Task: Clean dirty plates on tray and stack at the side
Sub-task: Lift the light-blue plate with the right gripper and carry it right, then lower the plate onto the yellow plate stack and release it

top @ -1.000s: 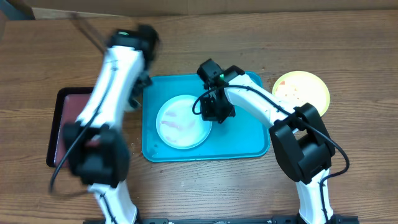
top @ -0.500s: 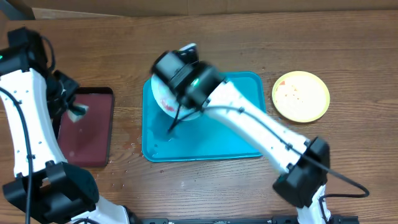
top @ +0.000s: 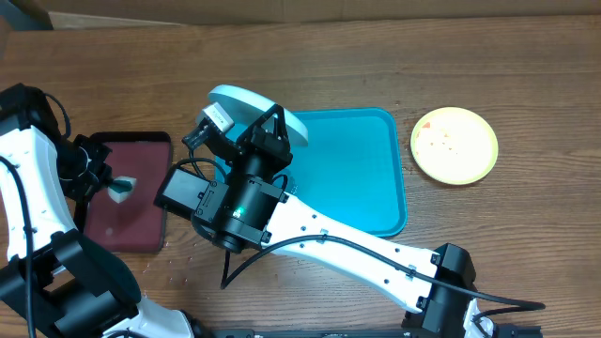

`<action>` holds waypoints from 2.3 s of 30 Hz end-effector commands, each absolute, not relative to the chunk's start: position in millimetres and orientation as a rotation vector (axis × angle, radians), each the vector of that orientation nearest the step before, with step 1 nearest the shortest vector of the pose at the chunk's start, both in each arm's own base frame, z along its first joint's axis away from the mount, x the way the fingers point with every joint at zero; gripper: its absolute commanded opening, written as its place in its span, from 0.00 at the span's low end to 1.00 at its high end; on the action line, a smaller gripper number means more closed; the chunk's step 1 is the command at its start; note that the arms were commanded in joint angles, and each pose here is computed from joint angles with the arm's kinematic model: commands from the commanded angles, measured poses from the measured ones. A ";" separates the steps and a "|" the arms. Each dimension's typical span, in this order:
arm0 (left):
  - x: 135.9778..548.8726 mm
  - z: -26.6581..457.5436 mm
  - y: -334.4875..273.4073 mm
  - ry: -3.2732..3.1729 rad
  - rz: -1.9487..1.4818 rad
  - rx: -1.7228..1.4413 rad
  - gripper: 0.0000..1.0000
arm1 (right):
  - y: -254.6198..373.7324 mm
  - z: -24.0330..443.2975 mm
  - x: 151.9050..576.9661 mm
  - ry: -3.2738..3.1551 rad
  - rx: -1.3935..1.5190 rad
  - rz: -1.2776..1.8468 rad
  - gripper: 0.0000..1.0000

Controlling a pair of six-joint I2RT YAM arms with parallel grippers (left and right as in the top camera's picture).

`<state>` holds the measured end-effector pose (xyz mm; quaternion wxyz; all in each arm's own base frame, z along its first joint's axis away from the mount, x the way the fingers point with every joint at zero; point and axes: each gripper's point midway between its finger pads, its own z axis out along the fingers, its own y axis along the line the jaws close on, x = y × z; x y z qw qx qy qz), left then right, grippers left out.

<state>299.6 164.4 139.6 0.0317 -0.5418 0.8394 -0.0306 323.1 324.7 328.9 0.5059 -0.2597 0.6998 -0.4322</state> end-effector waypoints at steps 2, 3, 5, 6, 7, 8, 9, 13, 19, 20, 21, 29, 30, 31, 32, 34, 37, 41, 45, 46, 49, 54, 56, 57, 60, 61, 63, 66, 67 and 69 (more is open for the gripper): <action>301.1 137.1 161.0 2.603 -0.136 -1.648 0.04 | 310.5 363.5 321.1 1.613 -0.569 -1.131 0.04; 301.1 137.1 161.1 2.603 -0.136 -1.648 0.04 | 310.2 363.5 321.4 1.613 -0.567 -1.132 0.04; 301.8 137.2 161.5 2.609 -0.136 -1.632 0.04 | 310.8 363.4 321.5 1.615 -0.564 -1.125 0.04; 302.2 137.2 161.8 2.610 -0.136 -1.626 0.04 | 311.2 363.5 321.7 1.616 -0.559 -1.120 0.04; 302.3 137.2 161.8 2.610 -0.135 -1.625 0.04 | 311.7 363.8 321.9 1.617 -0.553 -1.115 0.04; 302.3 137.2 161.7 2.610 -0.136 -1.625 0.04 | 312.2 363.9 322.3 1.619 -0.545 -1.107 0.04; 302.3 137.2 161.7 2.610 -0.136 -1.625 0.04 | 313.0 363.0 323.3 1.626 -0.541 -1.094 0.04; 302.3 137.2 161.8 2.613 -0.135 -1.621 0.05 | 318.1 334.1 334.9 1.769 -0.582 -0.928 0.04; 302.2 137.2 161.7 2.619 -0.135 -1.611 0.04 | 262.2 255.8 372.5 2.274 -0.413 -0.614 0.04; 302.3 137.2 161.7 2.619 -0.135 -1.611 0.04 | 246.2 242.8 379.1 2.378 -0.344 -0.554 0.04; 302.4 137.2 161.7 2.618 -0.135 -1.611 0.04 | 230.5 231.3 384.8 2.475 -0.273 -0.492 0.04; 302.4 137.2 161.7 2.618 -0.135 -1.611 0.04 | 84.7 190.1 416.4 2.928 0.387 0.084 0.04; 302.4 137.2 161.7 2.618 -0.135 -1.611 0.04 | 61.4 189.1 416.0 2.949 0.444 0.145 0.04; 302.5 137.2 161.8 2.618 -0.135 -1.611 0.04 | 44.3 188.0 414.7 2.962 0.473 0.181 0.04; 302.6 137.2 161.9 2.617 -0.135 -1.611 0.04 | 28.2 186.9 412.6 2.973 0.497 0.203 0.04; 303.4 137.3 162.4 2.614 -0.135 -1.608 0.04 | -12.9 183.5 403.2 2.992 0.592 0.212 0.04; 305.4 137.4 163.5 2.607 -0.135 -1.603 0.04 | -63.0 174.1 384.9 3.005 0.786 0.201 0.04; 306.3 137.5 164.1 2.603 -0.135 -1.600 0.04 | -89.3 157.3 373.0 3.026 0.837 0.229 0.04; 306.1 137.5 163.9 2.604 -0.135 -1.600 0.04 | -96.1 133.6 368.8 3.042 0.871 0.226 0.04; 305.8 137.5 163.8 2.605 -0.135 -1.601 0.04 | -96.1 125.8 368.0 3.048 0.874 0.224 0.04; 305.6 137.5 163.7 2.606 -0.134 -1.602 0.04 | -95.2 106.9 366.5 3.057 0.878 0.229 0.04; 306.6 137.6 164.3 2.602 -0.134 -1.599 0.04 | -91.0 89.7 357.6 3.093 0.889 0.235 0.47; 307.3 137.6 164.6 2.599 -0.135 -1.597 0.04 | -87.8 89.3 355.9 3.100 0.892 0.260 0.64; 307.6 137.7 164.6 2.598 -0.137 -1.597 0.04 | -83.7 90.2 356.1 3.100 0.893 0.296 0.66; 310.9 137.8 164.6 2.589 -0.152 -1.589 0.04 | -65.9 93.9 359.2 3.105 0.816 0.446 0.70; 311.9 137.3 165.2 2.586 -0.151 -1.586 0.04 | -55.0 96.4 361.8 3.103 0.762 0.525 0.70; 313.2 134.7 166.0 2.583 -0.150 -1.578 0.04 | -34.8 100.5 365.5 3.100 0.687 0.633 0.72; 315.5 124.9 167.4 2.593 -0.148 -1.539 0.04 | -8.1 101.6 368.2 3.125 0.588 0.658 0.73; 316.1 119.9 167.7 2.593 -0.147 -1.531 0.04 | 1.1 101.5 369.1 3.135 0.547 0.655 0.73; 318.3 110.6 169.0 2.594 -0.145 -1.504 0.04 | 21.5 100.9 371.6 3.149 0.454 0.649 0.74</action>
